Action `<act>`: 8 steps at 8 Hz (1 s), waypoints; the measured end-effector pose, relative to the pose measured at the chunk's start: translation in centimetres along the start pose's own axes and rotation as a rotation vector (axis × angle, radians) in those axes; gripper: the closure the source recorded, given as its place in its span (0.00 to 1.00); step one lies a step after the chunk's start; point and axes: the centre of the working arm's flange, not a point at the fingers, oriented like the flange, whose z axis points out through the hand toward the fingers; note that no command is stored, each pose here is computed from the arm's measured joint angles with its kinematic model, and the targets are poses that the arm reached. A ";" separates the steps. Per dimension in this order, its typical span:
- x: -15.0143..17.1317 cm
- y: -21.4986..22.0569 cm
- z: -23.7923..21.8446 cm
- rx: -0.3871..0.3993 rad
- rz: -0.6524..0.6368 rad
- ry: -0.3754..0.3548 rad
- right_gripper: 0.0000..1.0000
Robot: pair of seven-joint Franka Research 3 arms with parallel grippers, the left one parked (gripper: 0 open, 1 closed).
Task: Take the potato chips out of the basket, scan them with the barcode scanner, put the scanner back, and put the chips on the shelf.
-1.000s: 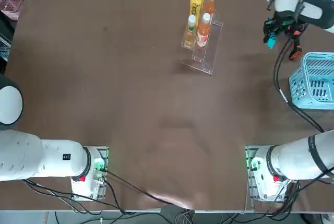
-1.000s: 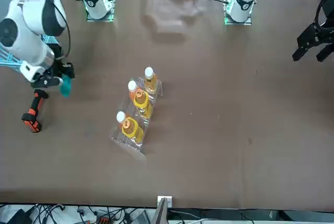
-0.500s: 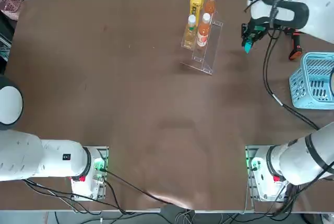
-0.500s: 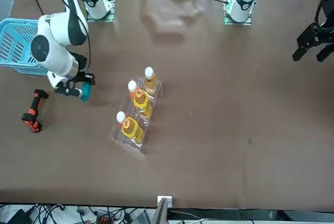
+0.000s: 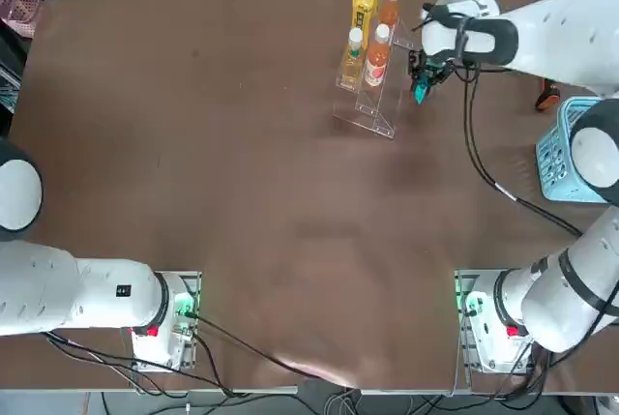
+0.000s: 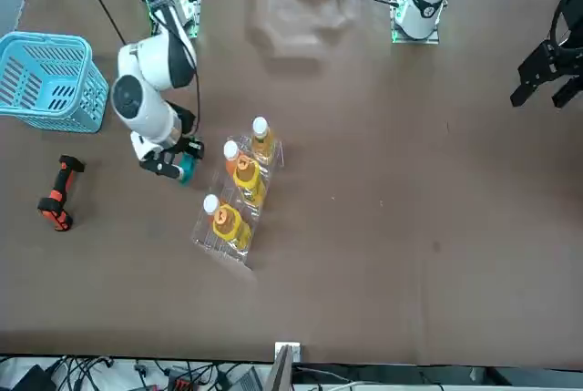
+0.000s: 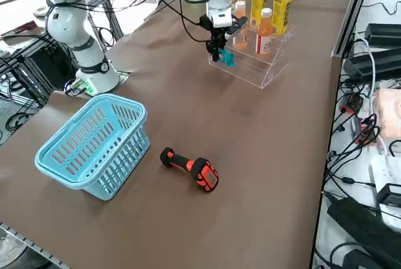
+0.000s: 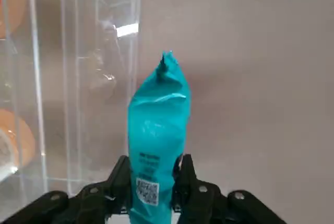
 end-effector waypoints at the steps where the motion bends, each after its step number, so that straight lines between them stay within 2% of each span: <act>1: -0.4 -1.5 0.9 -0.003 0.007 0.010 0.67; 4: -0.2 -3.0 3.0 -0.004 0.006 0.040 0.67; 8: 0.5 -2.3 3.1 -0.007 -0.001 0.044 0.67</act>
